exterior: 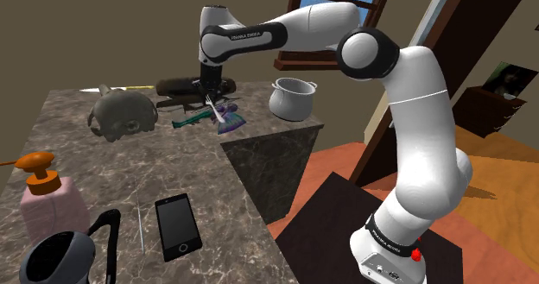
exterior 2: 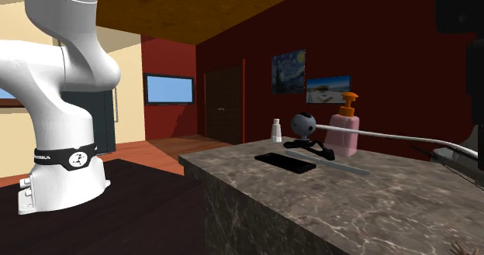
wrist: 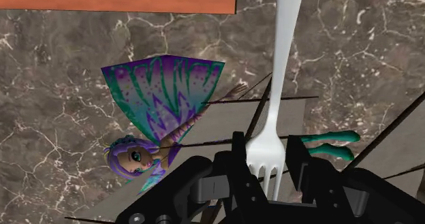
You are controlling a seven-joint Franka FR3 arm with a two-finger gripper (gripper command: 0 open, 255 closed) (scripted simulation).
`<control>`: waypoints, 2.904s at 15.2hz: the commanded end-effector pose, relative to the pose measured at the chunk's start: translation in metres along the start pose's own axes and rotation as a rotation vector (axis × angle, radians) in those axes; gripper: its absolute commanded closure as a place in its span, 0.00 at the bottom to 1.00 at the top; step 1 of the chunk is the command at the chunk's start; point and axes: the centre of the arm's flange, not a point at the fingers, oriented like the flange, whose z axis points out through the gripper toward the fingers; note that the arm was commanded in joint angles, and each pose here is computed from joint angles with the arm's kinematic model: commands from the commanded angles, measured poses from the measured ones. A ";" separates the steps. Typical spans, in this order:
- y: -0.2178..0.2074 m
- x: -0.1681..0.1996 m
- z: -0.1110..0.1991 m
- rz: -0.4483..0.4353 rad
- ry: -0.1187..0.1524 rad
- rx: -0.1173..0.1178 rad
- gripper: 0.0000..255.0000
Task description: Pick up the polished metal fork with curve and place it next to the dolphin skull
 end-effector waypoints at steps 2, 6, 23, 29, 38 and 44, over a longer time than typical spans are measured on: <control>0.000 -0.001 0.018 0.000 -0.003 -0.002 1.00; 0.001 -0.002 0.039 0.000 -0.003 -0.002 1.00; 0.003 -0.009 0.130 0.000 -0.003 -0.002 1.00; 0.003 -0.009 0.130 0.000 -0.003 -0.002 1.00; 0.003 -0.009 0.117 0.000 -0.003 -0.002 0.00; 0.003 -0.009 0.080 0.000 -0.003 -0.002 0.00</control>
